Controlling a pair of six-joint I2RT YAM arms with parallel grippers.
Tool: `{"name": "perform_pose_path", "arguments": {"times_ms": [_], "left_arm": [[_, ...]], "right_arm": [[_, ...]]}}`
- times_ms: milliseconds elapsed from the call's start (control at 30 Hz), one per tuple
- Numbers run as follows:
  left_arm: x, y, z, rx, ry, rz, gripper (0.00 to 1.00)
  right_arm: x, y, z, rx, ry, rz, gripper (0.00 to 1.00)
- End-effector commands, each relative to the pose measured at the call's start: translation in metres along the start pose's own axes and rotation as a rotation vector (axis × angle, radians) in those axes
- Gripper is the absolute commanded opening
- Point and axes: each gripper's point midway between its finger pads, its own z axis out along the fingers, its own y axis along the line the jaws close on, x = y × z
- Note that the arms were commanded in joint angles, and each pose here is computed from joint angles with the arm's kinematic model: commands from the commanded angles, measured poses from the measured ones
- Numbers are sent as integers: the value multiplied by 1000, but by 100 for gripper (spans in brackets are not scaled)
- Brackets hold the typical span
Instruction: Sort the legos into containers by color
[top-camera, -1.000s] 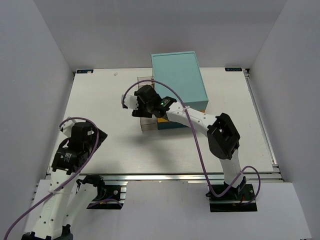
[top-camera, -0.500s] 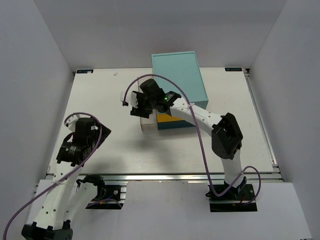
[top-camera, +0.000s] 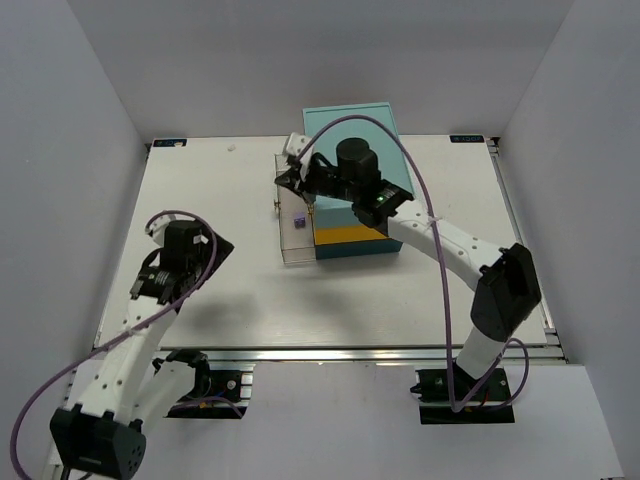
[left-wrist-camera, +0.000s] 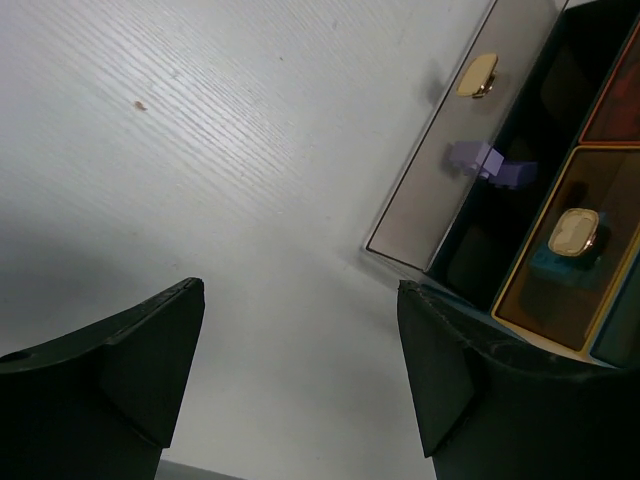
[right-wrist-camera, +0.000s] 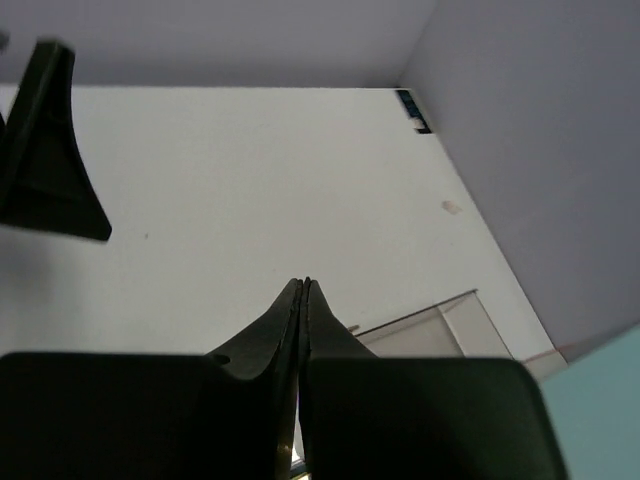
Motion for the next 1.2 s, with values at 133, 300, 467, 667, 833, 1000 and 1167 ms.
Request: {"name": "perform_pose_path", "arguments": {"times_ms": [133, 300, 467, 667, 833, 1000, 1167], "left_arm": [[15, -42, 61, 50, 112, 31, 85], [2, -74, 99, 17, 144, 97, 83], [26, -77, 149, -81, 294, 212, 83], [43, -79, 175, -102, 393, 253, 81], [62, -90, 181, -15, 485, 266, 80], [85, -114, 184, 148, 578, 284, 79], [105, -140, 181, 300, 705, 293, 79]], "right_arm": [[-85, -112, -84, 632, -234, 65, 0], [-90, -179, -190, 1187, -288, 66, 0], [-40, -204, -270, 1576, -99, 44, 0], [37, -214, -319, 1677, 155, 155, 0], [96, -229, -346, 1710, 290, 321, 0], [159, -220, -322, 1404, 406, 532, 0], [177, -208, -293, 1141, 421, 558, 0]]}}
